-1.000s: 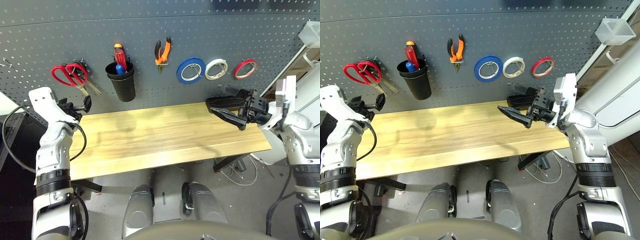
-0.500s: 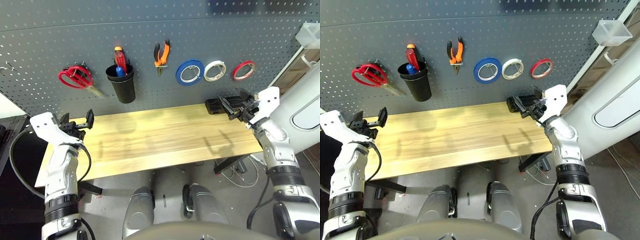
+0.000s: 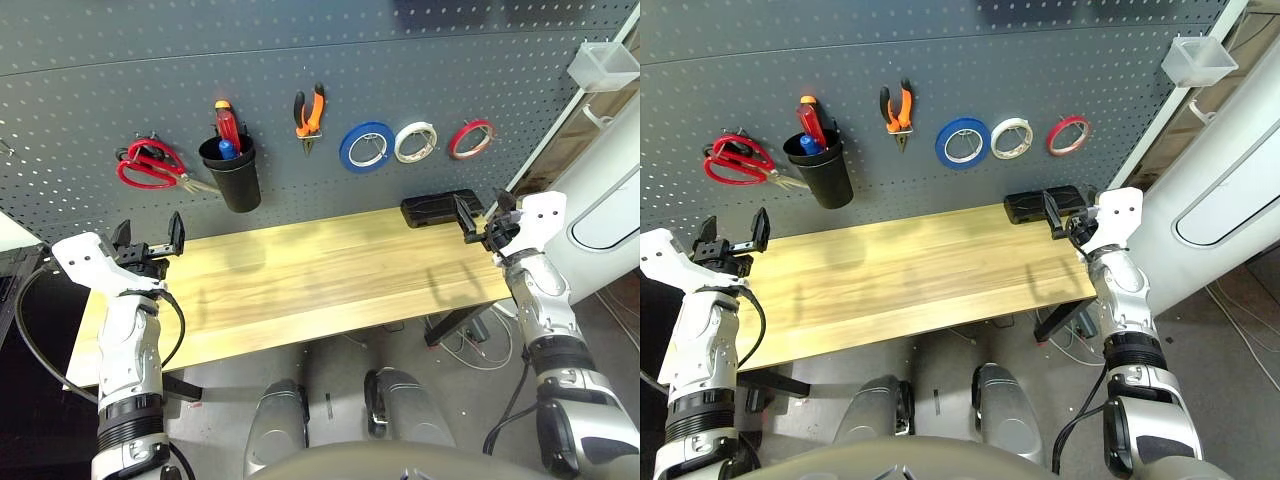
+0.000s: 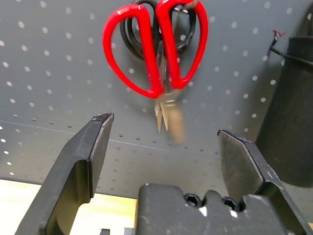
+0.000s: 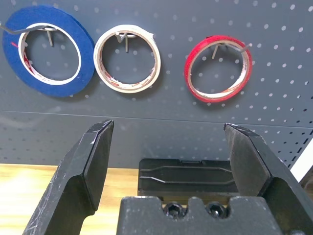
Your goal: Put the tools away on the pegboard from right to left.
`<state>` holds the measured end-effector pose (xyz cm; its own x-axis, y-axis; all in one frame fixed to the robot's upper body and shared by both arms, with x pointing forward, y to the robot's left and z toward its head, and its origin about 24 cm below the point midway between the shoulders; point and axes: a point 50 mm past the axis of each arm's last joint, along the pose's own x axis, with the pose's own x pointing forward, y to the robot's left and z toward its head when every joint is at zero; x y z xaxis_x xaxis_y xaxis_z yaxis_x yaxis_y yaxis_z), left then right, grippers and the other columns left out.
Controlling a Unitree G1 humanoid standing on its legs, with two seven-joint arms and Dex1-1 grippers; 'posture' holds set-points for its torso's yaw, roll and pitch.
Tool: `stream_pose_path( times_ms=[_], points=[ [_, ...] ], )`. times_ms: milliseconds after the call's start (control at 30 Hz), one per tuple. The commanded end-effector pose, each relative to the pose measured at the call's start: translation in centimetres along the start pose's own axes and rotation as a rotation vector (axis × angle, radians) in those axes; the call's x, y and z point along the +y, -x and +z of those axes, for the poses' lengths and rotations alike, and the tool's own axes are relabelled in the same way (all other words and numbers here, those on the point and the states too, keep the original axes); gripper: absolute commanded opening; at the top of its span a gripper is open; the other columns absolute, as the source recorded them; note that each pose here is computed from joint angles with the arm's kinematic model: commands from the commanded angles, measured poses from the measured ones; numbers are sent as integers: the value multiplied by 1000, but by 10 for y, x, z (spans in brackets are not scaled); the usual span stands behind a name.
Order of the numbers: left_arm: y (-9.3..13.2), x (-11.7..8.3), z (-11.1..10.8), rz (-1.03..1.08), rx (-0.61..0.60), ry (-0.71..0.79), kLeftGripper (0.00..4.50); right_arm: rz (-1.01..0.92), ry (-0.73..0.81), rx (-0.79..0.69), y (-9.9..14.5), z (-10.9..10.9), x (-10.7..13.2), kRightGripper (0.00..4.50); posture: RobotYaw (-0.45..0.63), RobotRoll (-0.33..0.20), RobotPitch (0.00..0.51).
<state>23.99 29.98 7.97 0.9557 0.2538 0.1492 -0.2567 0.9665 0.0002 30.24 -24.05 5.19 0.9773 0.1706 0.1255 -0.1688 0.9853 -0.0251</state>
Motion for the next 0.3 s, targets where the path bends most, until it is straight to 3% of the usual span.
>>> stream_pose_path(
  times_ms=[33,300],
  points=[
    [9,6,-6,56,46,0,4483,-10,-4,-6,8,-1,-1,4500,1,0,47],
    [19,8,-12,71,83,13,4483,36,-19,3,11,-2,16,4500,-12,0,61]
  ],
)
